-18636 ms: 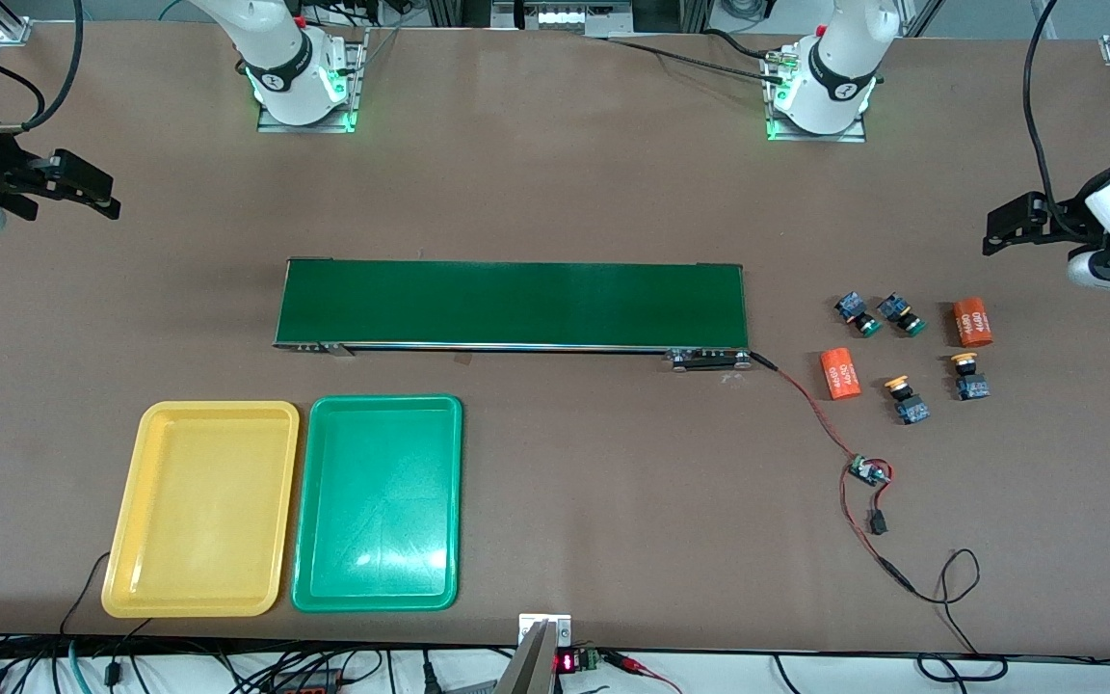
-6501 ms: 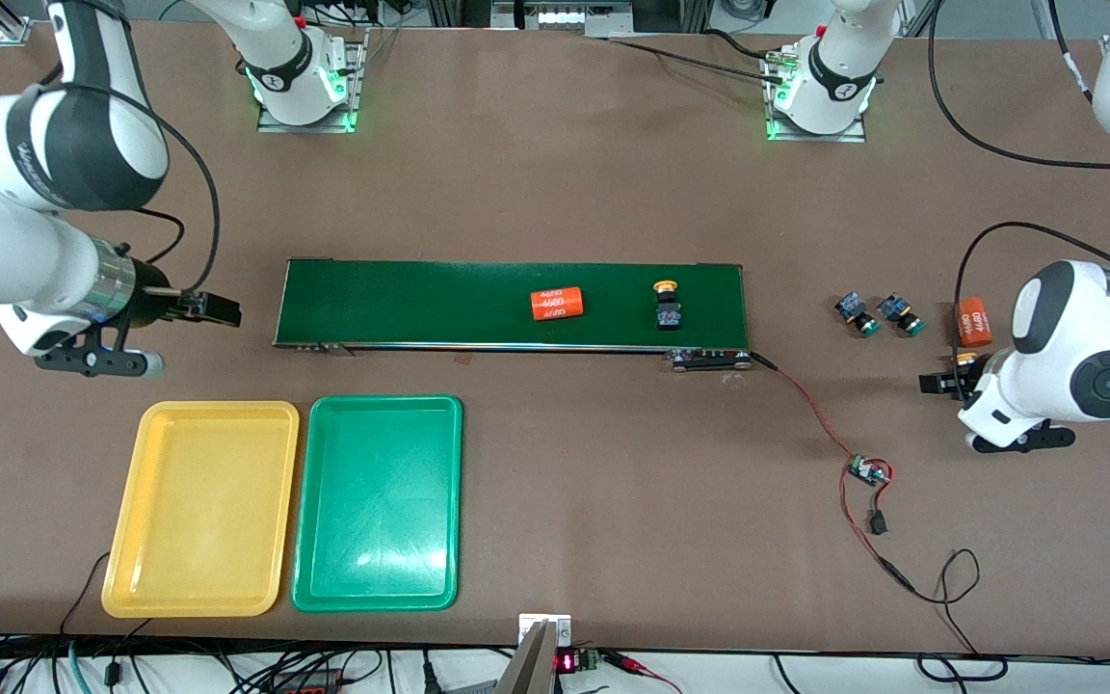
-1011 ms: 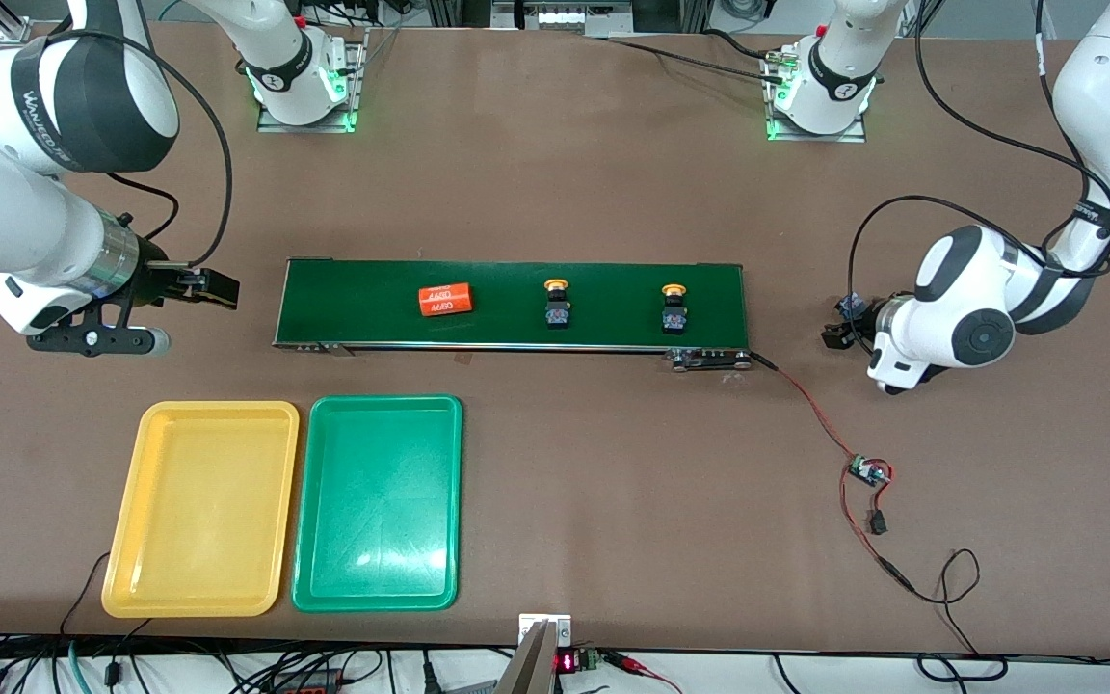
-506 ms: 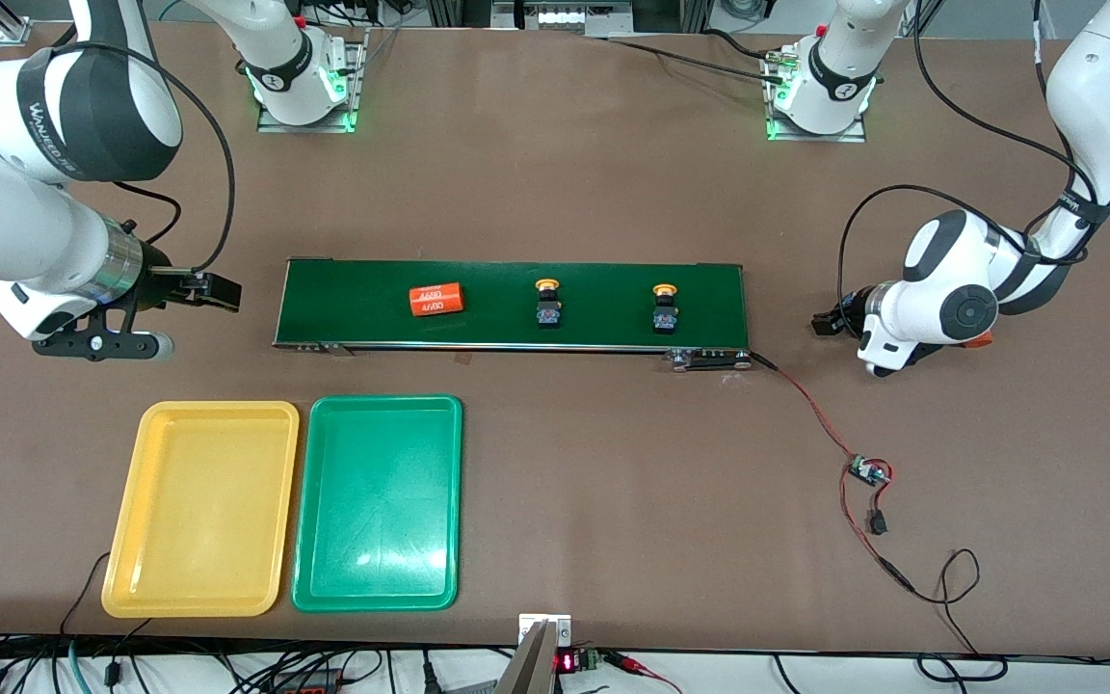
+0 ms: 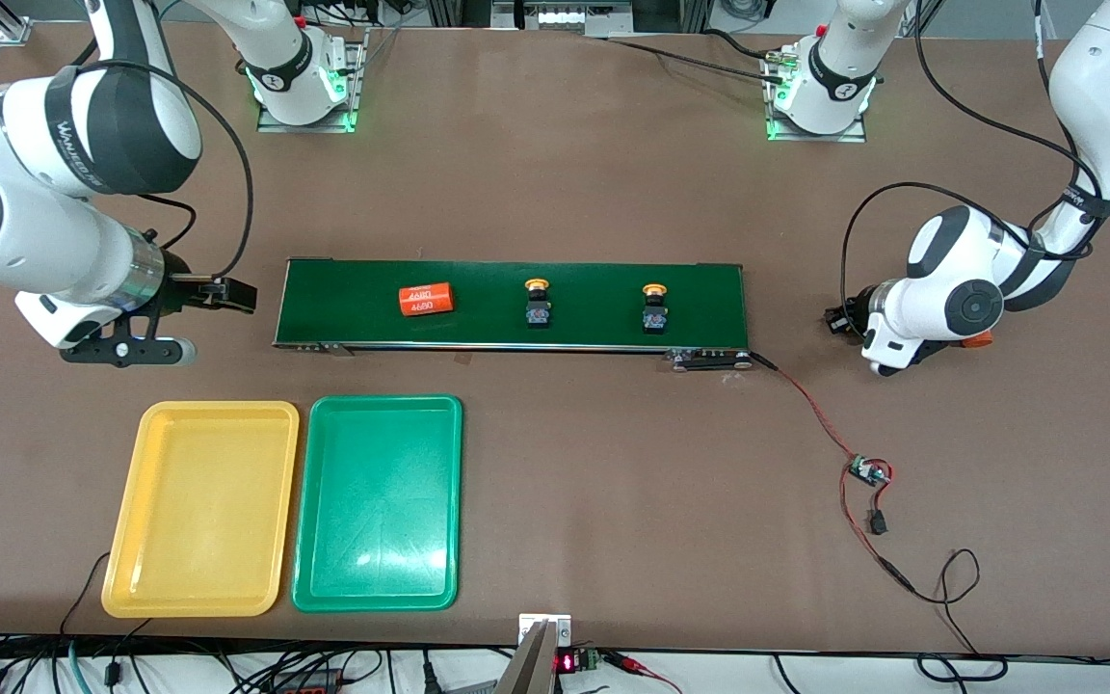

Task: Sort buttons by color to trays
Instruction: 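Return the left gripper to the buttons and grasp a green button, then place the green button on the belt while the right gripper grasps a yellow button, then drop the yellow button into the yellow tray while the left gripper grasps a cylinder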

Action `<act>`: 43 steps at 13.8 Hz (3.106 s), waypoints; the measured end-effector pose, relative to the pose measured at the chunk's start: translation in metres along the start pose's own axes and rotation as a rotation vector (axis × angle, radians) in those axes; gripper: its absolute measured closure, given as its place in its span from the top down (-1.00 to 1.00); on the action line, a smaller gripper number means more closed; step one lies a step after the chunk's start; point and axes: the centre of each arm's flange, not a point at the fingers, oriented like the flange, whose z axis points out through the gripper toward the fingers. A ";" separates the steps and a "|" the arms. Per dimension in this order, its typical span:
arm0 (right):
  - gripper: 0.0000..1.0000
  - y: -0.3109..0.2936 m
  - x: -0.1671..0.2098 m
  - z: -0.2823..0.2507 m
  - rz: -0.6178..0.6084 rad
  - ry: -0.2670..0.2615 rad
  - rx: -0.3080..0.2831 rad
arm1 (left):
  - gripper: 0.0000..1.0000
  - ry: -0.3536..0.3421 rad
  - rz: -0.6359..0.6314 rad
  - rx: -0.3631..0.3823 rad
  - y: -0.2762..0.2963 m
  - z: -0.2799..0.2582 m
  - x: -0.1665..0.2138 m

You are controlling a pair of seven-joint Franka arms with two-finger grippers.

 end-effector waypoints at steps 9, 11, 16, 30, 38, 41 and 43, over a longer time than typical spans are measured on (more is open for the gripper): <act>1.00 -0.096 -0.015 0.037 -0.136 -0.062 0.010 | -0.16 0.087 0.222 0.012 0.099 -0.096 -0.074; 1.00 -0.112 -0.018 0.042 -0.150 -0.076 0.040 | -0.16 0.100 0.279 -0.045 0.124 -0.097 -0.091; 1.00 -0.152 -0.025 0.055 -0.147 -0.071 0.047 | -0.16 0.090 0.422 -0.113 0.186 -0.079 -0.144; 1.00 -0.288 -0.061 0.128 -0.036 -0.030 0.000 | 1.00 0.036 0.371 0.075 0.181 -0.123 -0.118; 1.00 -0.296 -0.052 0.179 -0.019 -0.057 -0.034 | 1.00 0.016 0.321 0.139 0.009 -0.179 0.027; 1.00 -0.297 -0.048 0.201 -0.015 -0.065 -0.045 | 1.00 -0.051 0.410 0.128 -0.071 -0.155 0.074; 0.97 -0.297 -0.044 0.215 -0.011 -0.068 -0.051 | 1.00 -0.075 0.441 0.113 -0.110 -0.132 0.097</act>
